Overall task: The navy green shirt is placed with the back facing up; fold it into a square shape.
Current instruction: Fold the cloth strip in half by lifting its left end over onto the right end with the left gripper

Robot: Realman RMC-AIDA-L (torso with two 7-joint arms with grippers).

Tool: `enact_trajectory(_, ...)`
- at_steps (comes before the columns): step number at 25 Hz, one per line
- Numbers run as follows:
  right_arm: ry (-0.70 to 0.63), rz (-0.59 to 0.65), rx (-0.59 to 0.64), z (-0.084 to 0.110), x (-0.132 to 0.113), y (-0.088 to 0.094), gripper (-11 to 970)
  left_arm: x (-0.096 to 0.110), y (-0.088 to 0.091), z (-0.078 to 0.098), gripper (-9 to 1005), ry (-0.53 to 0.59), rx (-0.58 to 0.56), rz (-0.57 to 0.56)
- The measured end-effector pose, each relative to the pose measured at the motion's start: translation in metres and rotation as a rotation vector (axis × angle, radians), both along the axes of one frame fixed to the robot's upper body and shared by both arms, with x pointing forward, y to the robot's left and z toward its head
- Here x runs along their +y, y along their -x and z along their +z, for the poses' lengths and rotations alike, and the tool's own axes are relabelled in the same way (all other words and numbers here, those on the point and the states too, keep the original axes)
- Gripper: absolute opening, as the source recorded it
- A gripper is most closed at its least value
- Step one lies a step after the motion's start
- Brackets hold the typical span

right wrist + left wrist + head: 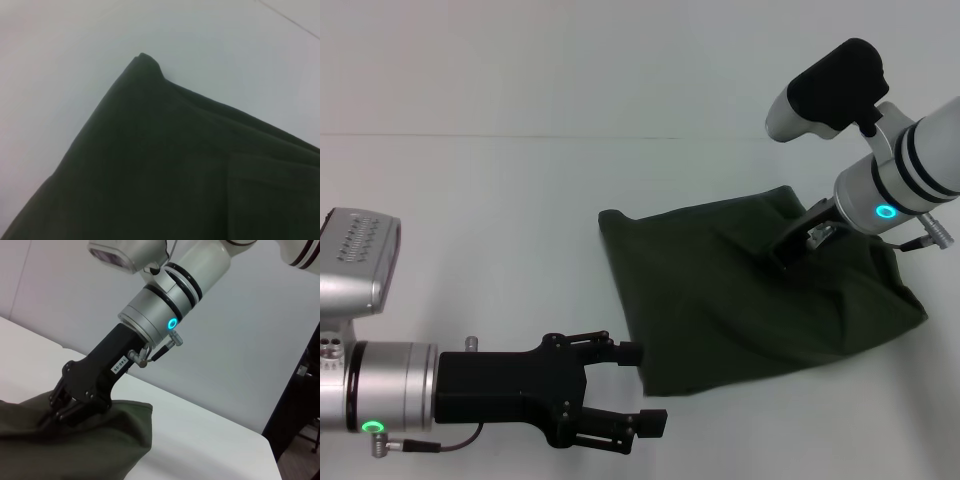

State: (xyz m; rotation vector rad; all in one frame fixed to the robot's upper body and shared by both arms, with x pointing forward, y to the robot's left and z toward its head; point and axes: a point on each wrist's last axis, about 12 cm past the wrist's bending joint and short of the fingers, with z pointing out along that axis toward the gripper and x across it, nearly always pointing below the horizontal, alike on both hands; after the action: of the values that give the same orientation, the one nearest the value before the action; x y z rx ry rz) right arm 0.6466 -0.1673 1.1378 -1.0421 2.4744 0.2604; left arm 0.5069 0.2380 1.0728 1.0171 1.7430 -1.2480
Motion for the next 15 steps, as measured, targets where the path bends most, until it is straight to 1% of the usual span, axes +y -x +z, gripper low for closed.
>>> enact_trajectory(2, 0.004, 0.007, 0.0, 0.0008, 0.0012, 0.0003, 177, 0.0, 0.0, 0.0, 938, 0.0, 0.0, -0.001)
enact_trajectory(15, 0.017, 0.019, 0.001, 0.0014, 0.0024, 0.0012, 23, 0.0014, 0.0014, -0.0012, 939, -0.003, 0.0, 0.004)
